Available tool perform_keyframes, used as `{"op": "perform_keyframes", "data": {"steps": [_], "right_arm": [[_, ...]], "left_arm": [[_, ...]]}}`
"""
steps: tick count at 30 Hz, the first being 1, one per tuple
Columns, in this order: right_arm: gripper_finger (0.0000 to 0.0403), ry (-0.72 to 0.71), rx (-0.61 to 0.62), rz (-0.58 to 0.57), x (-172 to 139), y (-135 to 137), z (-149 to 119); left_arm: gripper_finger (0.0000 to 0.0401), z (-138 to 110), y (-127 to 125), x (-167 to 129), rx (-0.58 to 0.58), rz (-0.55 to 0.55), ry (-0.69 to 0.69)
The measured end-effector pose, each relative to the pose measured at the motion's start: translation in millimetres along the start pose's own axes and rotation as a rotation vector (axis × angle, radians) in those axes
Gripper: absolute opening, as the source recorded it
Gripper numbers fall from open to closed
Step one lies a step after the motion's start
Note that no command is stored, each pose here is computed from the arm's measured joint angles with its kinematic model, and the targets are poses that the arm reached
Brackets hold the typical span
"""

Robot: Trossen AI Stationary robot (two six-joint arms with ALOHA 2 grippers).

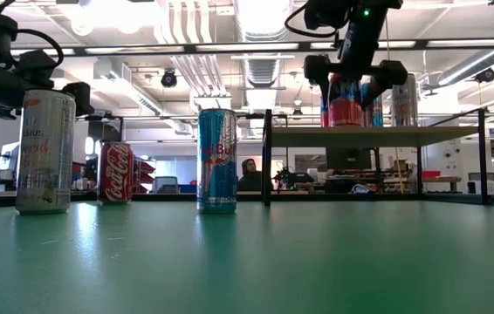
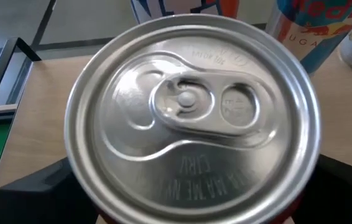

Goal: Place canned beverage on shelf
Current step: Put the red soda can on the shelf aligned with the other red soda can

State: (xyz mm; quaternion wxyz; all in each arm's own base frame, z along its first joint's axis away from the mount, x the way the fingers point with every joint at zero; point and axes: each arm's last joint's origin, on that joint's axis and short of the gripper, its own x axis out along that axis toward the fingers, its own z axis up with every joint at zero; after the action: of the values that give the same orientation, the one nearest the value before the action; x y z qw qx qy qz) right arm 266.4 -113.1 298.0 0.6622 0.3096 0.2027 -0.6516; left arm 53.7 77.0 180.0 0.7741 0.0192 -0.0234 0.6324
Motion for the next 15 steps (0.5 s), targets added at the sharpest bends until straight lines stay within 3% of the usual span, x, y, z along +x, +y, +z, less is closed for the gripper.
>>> {"op": "perform_keyframes", "data": {"steps": [15], "right_arm": [[0.0384,0.081,0.020,-0.034,-17,-5,-21]], "left_arm": [[0.0293,0,0,0,0.000,0.000,0.000]]}}
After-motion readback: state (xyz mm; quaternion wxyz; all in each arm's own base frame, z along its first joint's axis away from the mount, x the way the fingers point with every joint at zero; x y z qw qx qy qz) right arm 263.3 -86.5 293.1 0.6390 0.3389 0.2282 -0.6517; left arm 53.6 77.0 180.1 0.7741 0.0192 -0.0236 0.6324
